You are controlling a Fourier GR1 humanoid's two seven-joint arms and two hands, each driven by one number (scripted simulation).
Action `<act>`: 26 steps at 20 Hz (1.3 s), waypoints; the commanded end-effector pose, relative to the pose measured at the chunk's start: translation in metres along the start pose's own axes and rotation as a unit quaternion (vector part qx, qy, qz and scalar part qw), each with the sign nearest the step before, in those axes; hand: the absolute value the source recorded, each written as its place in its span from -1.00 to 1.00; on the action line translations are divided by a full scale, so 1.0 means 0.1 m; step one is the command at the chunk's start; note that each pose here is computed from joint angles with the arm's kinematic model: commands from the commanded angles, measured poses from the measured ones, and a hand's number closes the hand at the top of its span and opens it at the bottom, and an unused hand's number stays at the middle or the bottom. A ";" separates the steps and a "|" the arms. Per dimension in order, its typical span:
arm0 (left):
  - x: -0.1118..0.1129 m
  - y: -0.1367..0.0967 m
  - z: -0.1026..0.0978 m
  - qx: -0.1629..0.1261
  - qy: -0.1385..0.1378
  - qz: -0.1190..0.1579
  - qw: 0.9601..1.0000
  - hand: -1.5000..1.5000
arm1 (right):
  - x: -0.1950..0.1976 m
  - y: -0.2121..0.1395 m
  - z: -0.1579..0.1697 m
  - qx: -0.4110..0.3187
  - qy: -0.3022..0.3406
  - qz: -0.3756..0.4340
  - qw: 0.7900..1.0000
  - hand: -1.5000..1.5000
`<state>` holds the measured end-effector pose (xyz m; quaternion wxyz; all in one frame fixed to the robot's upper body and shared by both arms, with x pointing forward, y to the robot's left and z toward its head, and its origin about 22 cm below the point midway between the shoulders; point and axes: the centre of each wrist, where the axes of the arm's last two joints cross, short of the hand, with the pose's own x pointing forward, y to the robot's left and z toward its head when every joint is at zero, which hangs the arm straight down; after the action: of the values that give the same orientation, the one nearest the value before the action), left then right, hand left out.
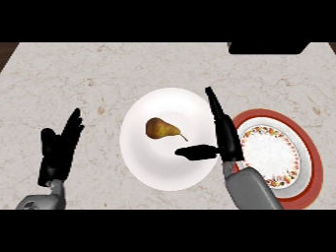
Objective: Pick the pear from the plate and place it in the plate
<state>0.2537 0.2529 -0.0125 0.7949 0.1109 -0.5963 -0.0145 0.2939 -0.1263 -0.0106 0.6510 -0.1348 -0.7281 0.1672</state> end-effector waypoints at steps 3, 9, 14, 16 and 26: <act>-0.21 -0.06 -0.05 -0.003 0.007 0.001 1.000 0.00 | -0.22 -0.34 -0.01 -0.007 0.013 0.011 1.000 -1.00; -0.04 -0.31 -0.04 0.007 -0.001 -0.001 1.000 0.00 | -0.13 -0.44 0.13 -0.027 0.030 0.027 0.999 -1.00; 0.14 -0.03 0.14 0.008 -0.001 -0.002 1.000 0.00 | -0.48 -0.68 0.16 -0.055 0.019 0.016 0.998 -1.00; -0.06 0.08 0.12 0.002 -0.005 -0.007 1.000 0.00 | -0.32 -0.61 0.00 -0.058 0.015 0.014 0.998 -1.00; 0.01 -0.07 0.05 0.009 -0.002 -0.002 1.000 0.00 | -0.64 -1.12 0.08 -0.106 0.040 0.035 0.993 -1.00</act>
<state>0.2498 0.2452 -0.0104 0.7933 0.1146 -0.5978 -0.0156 0.2909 -0.2339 -0.0233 0.6573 -0.2232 -0.7110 0.1122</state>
